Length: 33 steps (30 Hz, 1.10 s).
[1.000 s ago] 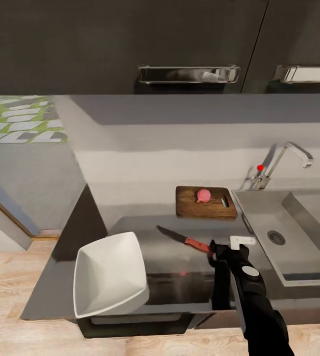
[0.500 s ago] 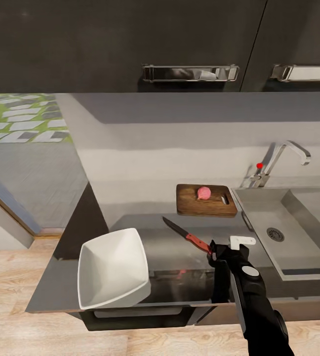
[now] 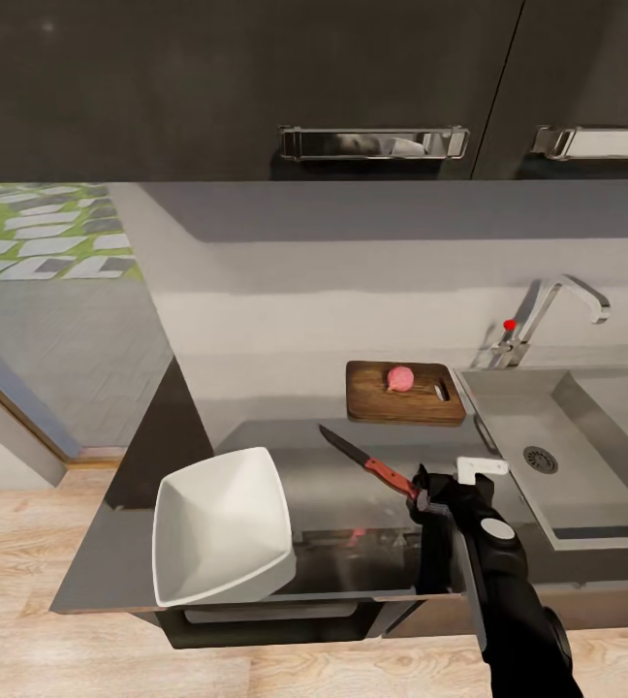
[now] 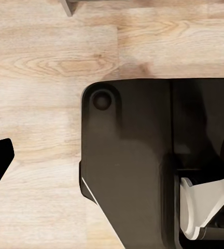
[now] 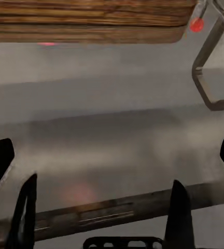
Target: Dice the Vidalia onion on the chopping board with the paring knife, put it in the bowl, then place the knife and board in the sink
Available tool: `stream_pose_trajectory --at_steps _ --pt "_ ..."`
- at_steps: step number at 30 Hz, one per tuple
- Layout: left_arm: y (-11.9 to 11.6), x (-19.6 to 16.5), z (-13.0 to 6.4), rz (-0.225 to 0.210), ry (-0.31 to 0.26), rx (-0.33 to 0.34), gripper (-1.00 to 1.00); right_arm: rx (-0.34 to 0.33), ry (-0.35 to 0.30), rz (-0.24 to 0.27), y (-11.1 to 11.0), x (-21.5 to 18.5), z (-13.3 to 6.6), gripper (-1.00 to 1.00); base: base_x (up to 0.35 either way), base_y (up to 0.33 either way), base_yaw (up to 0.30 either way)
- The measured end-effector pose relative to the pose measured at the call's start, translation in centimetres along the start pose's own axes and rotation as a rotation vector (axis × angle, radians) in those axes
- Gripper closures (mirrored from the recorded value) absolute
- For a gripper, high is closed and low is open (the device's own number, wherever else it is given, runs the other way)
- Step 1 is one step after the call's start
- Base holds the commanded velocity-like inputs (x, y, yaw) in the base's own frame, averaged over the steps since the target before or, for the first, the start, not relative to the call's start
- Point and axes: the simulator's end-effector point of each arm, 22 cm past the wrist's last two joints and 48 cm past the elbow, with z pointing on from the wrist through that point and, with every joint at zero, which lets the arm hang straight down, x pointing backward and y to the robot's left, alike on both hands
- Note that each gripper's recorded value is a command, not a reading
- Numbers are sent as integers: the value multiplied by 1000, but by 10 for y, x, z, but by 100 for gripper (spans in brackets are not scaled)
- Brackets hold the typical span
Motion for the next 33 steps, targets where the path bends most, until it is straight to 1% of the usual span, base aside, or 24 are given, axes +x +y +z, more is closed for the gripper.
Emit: stream_pose_trajectory --at_steps 6,9,12,17,20,25,33 --pt "0 0 0 -1 0 -1 -100 17 -87 8 -8 -39 -12 -100 0 0 0" --pt "0 0 0 -1 0 -1 -100 19 -108 10 -9 -49 -16 -100 0 0 0" --pt "1 1 0 0 3 -1 -100 13 -114 10 -8 -52 -17 -100 0 0 0" --pt "0 12 -4 0 28 -2 -100 -23 -117 10 0 -54 -18 -100 -4 0 0" --pt "-1 17 -5 0 39 -2 -100 -38 -117 9 3 -54 -17 -100 -160 0 0" --pt "-1 19 -6 0 42 -3 -100 -44 -116 9 5 -54 -18 -100 -198 0 0" --pt "1 27 -8 3 60 -5 -100 -48 -115 7 6 -53 -18 -100 -33 0 0"
